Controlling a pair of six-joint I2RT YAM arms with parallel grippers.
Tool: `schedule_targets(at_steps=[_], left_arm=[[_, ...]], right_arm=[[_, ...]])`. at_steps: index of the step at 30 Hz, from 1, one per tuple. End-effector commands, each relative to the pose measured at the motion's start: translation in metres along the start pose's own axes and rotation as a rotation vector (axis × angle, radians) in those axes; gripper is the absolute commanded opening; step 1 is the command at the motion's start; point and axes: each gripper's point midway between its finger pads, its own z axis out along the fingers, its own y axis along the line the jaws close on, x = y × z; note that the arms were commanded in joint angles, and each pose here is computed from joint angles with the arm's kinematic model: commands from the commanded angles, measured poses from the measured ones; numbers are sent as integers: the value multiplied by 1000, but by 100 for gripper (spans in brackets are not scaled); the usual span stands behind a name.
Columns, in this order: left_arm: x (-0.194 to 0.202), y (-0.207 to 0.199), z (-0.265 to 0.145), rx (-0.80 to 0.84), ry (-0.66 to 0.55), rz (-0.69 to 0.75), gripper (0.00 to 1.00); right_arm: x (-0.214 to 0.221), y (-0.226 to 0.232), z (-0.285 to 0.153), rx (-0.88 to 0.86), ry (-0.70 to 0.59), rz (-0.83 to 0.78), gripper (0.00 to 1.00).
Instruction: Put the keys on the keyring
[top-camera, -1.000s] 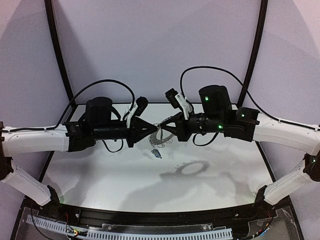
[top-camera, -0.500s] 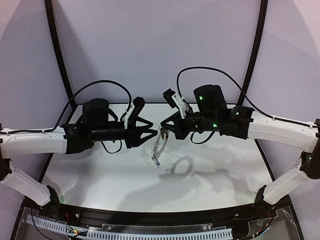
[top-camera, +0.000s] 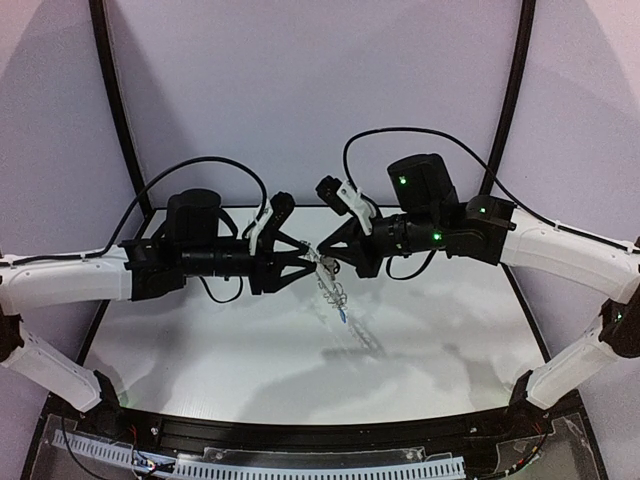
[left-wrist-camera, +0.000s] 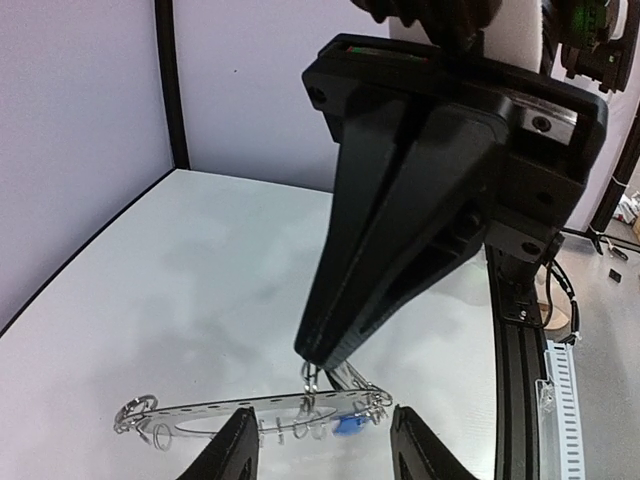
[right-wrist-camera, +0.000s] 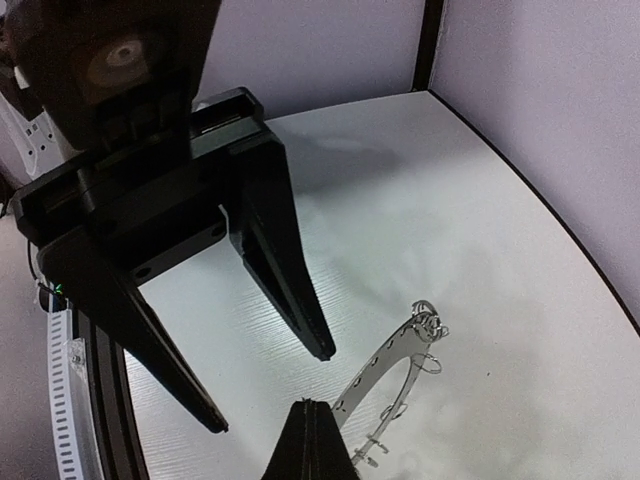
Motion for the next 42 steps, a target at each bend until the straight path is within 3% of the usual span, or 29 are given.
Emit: schedule_targets(at_steps=[1, 6, 12, 19, 26, 29, 38, 41, 42], left_arm=[[-6, 2, 3, -8, 3, 15, 45], [0, -1, 4, 15, 41, 76, 40], [2, -6, 6, 57, 84, 88, 21], [1, -20, 7, 140, 78, 109, 19], [1, -18, 11, 144, 102, 113, 11], [1, -18, 11, 148, 103, 115, 2], [0, -4, 8, 48, 108, 28, 1], [-2, -3, 7, 35, 66, 26, 1], [-16, -2, 3, 20, -14, 51, 1]], right_arm=[[-18, 8, -4, -49, -47, -28, 0], [-19, 11, -6, -62, -50, -39, 0], [-20, 15, -7, -90, -52, -45, 0], [-23, 17, -7, -104, -55, -42, 0], [-24, 21, -5, -130, -57, -33, 0], [-21, 21, -3, -131, -43, -25, 0], [-7, 0, -7, 4, -20, 50, 0], [4, -11, -4, 64, 1, 84, 0], [11, -17, -2, 90, 7, 134, 0]])
